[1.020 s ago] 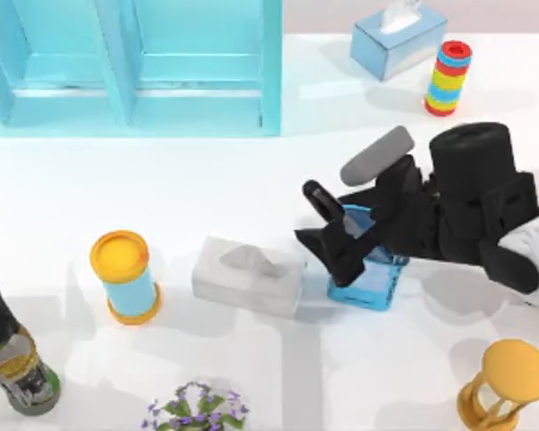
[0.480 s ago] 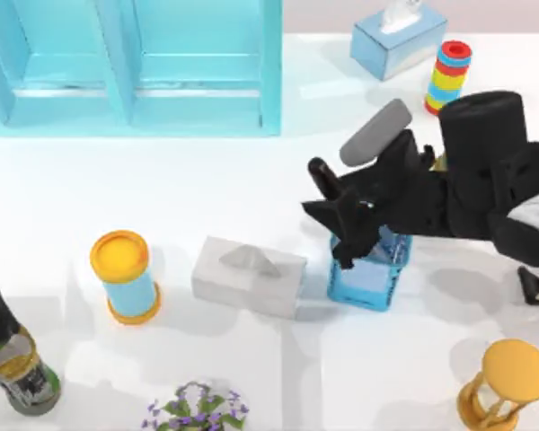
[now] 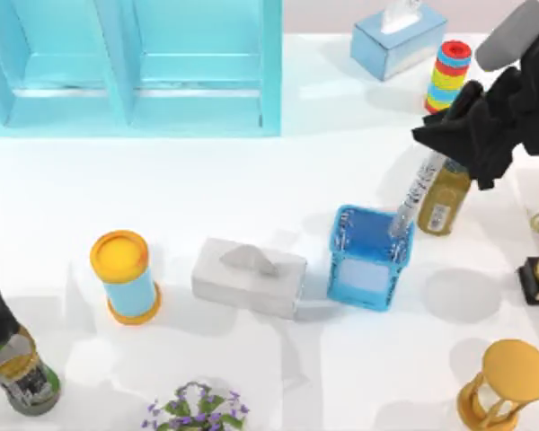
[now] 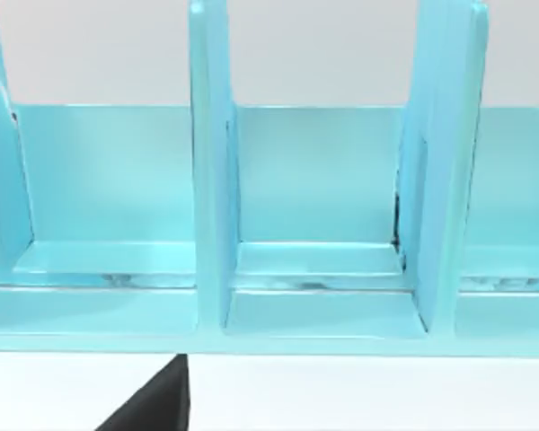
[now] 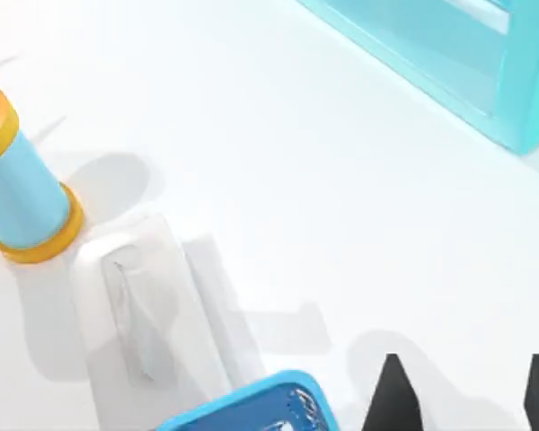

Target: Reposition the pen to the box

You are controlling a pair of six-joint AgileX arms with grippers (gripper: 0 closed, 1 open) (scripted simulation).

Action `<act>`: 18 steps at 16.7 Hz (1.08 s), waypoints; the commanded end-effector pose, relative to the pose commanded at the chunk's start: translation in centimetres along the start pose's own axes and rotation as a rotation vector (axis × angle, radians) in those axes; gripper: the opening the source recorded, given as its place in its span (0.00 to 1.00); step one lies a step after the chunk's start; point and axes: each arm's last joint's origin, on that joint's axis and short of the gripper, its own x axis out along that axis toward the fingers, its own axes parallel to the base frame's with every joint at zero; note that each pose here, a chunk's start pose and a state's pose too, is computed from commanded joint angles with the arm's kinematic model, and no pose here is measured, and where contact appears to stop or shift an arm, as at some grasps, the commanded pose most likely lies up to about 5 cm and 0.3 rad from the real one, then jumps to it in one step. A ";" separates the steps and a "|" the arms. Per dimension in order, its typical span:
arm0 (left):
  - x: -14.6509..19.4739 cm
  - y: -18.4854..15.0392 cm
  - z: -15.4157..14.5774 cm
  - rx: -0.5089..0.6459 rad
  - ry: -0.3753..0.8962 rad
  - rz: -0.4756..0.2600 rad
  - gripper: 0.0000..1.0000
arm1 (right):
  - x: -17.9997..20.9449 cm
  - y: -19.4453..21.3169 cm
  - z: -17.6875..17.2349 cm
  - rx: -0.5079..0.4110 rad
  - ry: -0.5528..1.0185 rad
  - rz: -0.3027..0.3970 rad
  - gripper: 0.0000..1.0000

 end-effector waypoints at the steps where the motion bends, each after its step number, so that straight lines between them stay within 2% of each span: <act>1: 0.0 0.0 0.0 0.000 0.000 0.000 1.00 | -1.5 -0.6 -0.2 0.026 0.009 -0.016 0.00; 5: 0.0 0.0 0.0 0.000 0.000 0.000 1.00 | -5.8 -1.8 -0.7 0.082 0.008 -0.072 0.00; 13: 0.0 0.0 0.0 0.000 0.000 0.000 1.00 | -6.4 -1.9 -0.7 0.104 0.017 -0.081 0.00; 16: 0.0 0.0 0.0 0.000 0.000 0.000 1.00 | -8.1 -2.1 -0.2 0.136 0.036 -0.132 0.00; 18: 0.0 0.0 0.0 0.000 0.000 0.000 1.00 | -10.0 -2.4 0.3 0.146 0.051 -0.198 0.00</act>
